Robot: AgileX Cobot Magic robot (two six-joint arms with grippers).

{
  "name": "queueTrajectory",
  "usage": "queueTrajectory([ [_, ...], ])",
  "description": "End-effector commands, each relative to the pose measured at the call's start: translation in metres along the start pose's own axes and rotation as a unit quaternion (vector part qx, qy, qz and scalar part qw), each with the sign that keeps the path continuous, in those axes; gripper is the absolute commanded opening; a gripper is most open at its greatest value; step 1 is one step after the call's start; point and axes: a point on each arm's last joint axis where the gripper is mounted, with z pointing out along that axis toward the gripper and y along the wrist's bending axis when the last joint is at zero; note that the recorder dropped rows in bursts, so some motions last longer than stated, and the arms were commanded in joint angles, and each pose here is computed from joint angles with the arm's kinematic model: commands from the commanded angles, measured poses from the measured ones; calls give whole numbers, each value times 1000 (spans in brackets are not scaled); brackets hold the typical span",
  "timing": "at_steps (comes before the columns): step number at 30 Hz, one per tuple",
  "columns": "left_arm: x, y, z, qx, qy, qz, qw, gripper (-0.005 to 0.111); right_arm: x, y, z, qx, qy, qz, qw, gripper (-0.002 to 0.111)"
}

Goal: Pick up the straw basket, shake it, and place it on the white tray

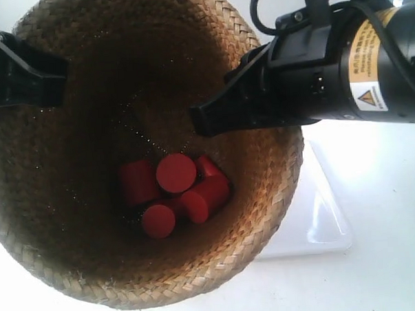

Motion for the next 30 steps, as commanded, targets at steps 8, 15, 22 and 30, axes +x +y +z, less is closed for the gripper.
queueTrajectory([
  [8, -20, -11, -36, 51, -98, 33, 993, 0, -24, 14, -38, -85, -78, 10, 993, 0],
  [15, 10, 2, 27, -39, 11, 82, 996, 0, -13, -3, 22, 63, -39, -1, 997, 0],
  [22, -15, -2, -6, -18, -79, 62, 995, 0, -27, 9, -7, -11, -79, -15, 997, 0],
  [30, -13, -6, 13, -17, -45, -8, 999, 0, -12, 3, 9, 44, -18, -27, 998, 0],
])
